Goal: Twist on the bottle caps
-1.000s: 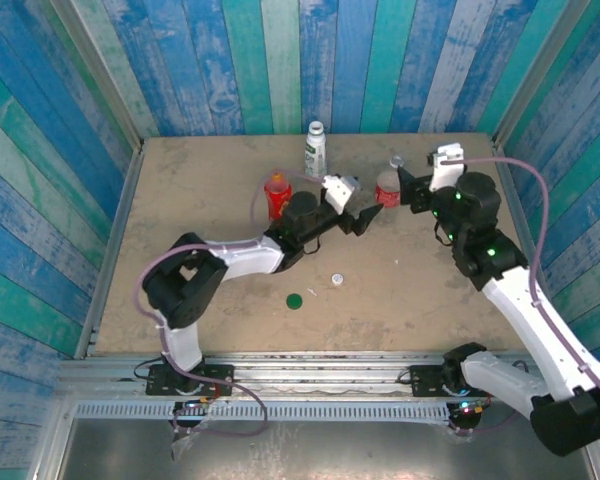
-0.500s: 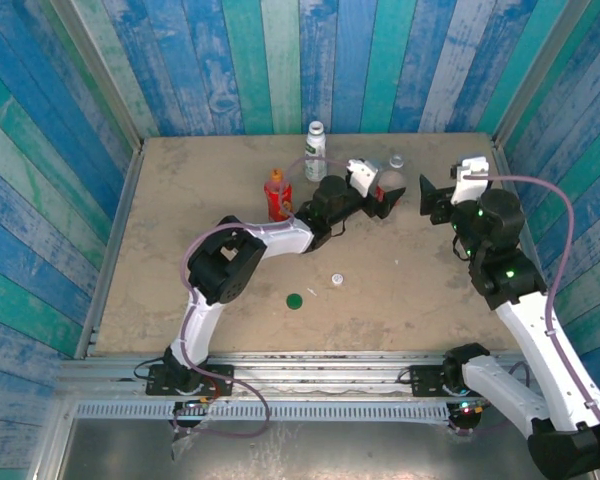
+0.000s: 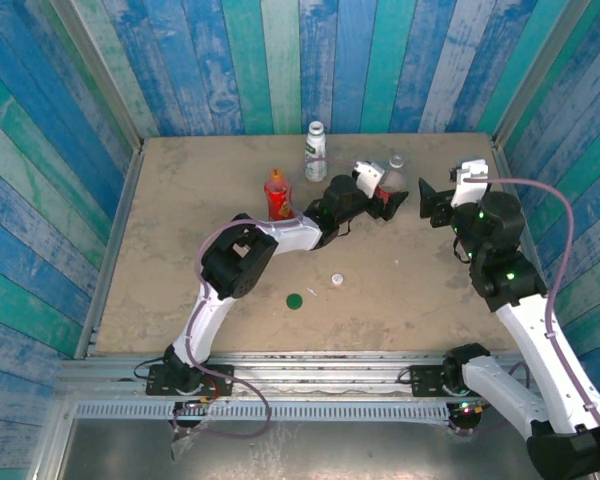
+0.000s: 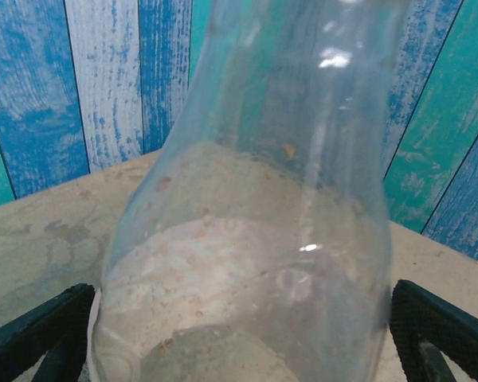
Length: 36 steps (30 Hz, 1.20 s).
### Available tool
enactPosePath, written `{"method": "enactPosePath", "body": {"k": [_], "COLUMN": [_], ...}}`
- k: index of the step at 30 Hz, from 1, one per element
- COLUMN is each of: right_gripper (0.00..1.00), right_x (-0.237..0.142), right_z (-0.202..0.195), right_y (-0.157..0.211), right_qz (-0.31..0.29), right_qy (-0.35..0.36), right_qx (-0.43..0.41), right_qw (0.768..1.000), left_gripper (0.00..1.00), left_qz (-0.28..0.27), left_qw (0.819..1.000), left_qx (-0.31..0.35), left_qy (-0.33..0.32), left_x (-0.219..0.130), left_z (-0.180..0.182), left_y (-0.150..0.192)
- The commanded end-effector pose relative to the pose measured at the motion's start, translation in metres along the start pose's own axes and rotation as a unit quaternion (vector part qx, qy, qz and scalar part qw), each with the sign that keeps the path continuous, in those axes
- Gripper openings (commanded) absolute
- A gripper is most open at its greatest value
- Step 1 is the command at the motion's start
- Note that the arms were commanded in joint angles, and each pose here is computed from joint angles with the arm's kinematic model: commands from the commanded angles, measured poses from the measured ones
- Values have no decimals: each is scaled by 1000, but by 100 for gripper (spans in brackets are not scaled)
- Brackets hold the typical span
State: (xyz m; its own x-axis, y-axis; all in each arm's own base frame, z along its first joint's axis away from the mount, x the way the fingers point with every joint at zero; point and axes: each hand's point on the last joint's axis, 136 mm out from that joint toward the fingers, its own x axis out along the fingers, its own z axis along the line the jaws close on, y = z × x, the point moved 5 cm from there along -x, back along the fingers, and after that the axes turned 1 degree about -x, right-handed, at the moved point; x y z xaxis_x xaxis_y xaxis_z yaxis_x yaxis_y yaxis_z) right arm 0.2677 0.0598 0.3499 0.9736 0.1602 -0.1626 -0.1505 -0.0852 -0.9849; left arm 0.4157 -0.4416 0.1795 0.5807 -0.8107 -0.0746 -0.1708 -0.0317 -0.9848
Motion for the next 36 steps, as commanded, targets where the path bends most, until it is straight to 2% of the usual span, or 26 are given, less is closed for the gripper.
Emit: {"method": "enactPosePath", "body": {"k": [1,9,16,29,36], "right_gripper": [84,84,84,83,83], "right_x": [-3,-2,1,5,7], "right_z": [-1,-1,1,9,14], "right_y": [4,6,9,18,26], "right_qz": [2,5,12,25,37], "right_qy": [-2,-1,-7,-38,-57], "right_qx": [3,2,5,21,30], "right_qw": [1000,1000,1000,999,997], "left_gripper": [93,77,67,65,65], "left_qz": [24,21,19,-17,-9], "left_qw": [1000,1000,1000,997,994], "left_qx": [-5,4,20,78,103], "left_qy": [-3,2,8,13,22], "left_x": [12,8,1,-42,-78], "left_z": [3,1,-2,-13,-17], "left_y": [29,28,24,-5,-13]}}
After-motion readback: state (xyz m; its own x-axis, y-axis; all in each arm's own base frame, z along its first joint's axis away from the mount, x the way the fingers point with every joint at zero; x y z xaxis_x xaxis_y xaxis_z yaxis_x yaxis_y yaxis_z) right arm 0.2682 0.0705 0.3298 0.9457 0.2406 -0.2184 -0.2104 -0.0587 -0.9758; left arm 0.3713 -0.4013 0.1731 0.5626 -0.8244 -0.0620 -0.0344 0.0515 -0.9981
